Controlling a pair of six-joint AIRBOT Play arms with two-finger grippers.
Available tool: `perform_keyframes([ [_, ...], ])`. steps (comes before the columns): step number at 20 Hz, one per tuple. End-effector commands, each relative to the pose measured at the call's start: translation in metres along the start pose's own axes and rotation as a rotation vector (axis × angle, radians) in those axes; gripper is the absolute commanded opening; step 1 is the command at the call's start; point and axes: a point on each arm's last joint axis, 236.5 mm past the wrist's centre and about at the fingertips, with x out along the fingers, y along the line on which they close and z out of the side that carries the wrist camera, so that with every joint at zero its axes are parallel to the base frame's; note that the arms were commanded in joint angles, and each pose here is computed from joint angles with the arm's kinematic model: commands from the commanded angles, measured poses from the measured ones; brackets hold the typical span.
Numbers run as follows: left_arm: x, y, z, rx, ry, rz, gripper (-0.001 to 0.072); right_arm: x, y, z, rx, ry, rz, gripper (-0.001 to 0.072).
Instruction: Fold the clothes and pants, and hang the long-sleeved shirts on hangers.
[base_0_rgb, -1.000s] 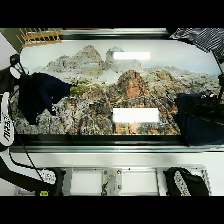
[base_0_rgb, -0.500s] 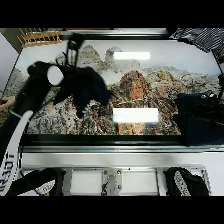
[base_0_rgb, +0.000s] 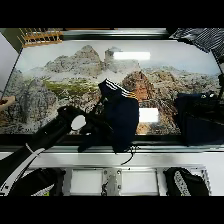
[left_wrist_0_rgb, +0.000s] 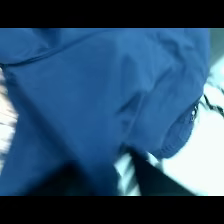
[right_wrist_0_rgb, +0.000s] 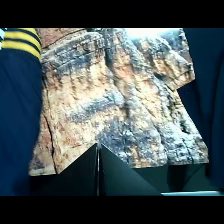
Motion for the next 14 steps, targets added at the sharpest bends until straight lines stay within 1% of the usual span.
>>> perform_keyframes([
  [1,0.009,-0.048,-0.025,-0.04,0.06,-0.123,0.07,0.0,0.001,0.0,0.002,0.0,0.005,0.0022],
  [3,-0.011,-0.048,0.003,-0.039,0.003,-0.125,0.0699,0.0,0.001,0.001,0.001,-0.002,0.004,0.0022],
  [5,-0.044,-0.022,0.049,-0.091,-0.125,-0.096,0.0698,0.0,0.001,0.001,0.001,-0.002,0.004,0.0021],
  [7,-0.079,0.032,0.091,-0.219,-0.279,-0.03,0.0687,0.0,0.001,0.001,0.002,-0.002,0.004,0.0021],
  [9,-0.095,0.1,0.109,-0.358,-0.344,0.046,0.0688,0.0,0.001,0.001,0.001,-0.002,0.005,0.002],
  [12,-0.068,0.189,0.102,-0.53,-0.296,0.114,0.0689,0.0,0.001,0.001,0.001,-0.002,0.005,0.0017],
  [14,-0.024,0.226,0.089,-0.645,-0.224,0.087,0.0689,0.0,0.001,0.001,0.001,-0.002,0.005,0.0017],
])
